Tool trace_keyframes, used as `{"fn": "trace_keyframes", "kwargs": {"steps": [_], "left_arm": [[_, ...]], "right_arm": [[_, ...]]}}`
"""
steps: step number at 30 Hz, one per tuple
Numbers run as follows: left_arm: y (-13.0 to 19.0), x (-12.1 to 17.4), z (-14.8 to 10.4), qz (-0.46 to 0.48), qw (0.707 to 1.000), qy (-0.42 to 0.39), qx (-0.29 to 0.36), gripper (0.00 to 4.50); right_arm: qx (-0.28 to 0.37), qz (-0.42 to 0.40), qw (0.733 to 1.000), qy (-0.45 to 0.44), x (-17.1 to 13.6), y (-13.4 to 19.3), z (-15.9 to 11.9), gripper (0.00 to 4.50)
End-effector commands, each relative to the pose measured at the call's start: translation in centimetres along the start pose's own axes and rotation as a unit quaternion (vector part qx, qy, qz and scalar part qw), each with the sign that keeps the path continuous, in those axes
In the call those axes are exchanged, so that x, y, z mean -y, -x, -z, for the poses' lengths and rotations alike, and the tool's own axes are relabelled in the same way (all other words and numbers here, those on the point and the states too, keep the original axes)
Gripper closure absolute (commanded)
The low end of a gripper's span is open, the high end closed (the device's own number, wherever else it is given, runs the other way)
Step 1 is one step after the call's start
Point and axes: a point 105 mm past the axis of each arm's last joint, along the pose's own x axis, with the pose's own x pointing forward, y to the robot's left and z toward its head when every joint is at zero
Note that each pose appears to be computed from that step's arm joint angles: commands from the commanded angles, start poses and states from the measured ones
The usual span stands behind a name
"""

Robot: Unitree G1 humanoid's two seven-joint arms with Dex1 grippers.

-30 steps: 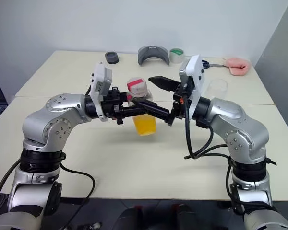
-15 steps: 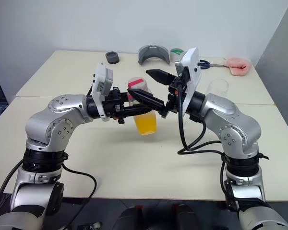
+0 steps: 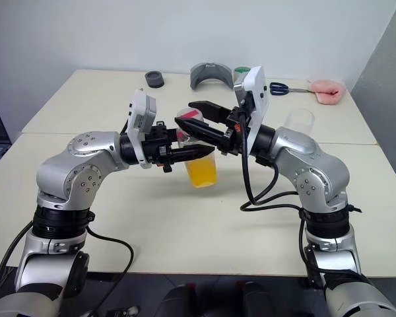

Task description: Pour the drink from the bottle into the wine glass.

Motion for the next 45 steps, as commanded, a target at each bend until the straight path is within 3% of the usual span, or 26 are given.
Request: {"fn": "trace_keyframes", "kwargs": {"steps": [1, 7, 17, 23, 29, 37, 45], "left_arm": [[-0.1, 0.5, -1.6, 0.004, 0.999, -0.031, 0.025, 2.41], [-0.3, 0.7, -1.6, 0.006, 0.999, -0.03, 0.027, 2.41], [0.2, 1.1, -1.1, -0.005, 0.999, -0.025, 0.027, 2.41], [0.5, 1.0, -0.5, -0.042, 0.998, -0.019, 0.035, 2.41], [0.3, 1.1, -0.5, -0.069, 0.996, -0.006, 0.05, 2.41], [0.1, 1.1, -0.7, -0.069, 0.996, -0.008, 0.048, 2.41], [0.3, 0.9, -0.7, -0.071, 0.996, -0.009, 0.044, 2.41]], "right_arm": [[0.019, -0.022, 0.999, 0.035, -0.9, -0.5, -1.5, 2.74], [0.039, -0.007, 0.996, 0.083, -0.4, -0.4, -2.8, 2.77], [0.04, 0.048, 0.997, 0.047, 1.0, 2.8, -3.9, 2.77], [-0.032, 0.201, 0.977, 0.059, 2.8, 8.3, 0.9, 2.77], [-0.131, 0.383, 0.912, 0.069, 4.6, 14.0, 8.2, 2.77], [-0.172, 0.471, 0.865, 0.028, 5.8, 16.2, 14.4, 2.77], [-0.185, 0.471, 0.862, 0.02, 5.4, 16.5, 14.9, 0.14]]}}
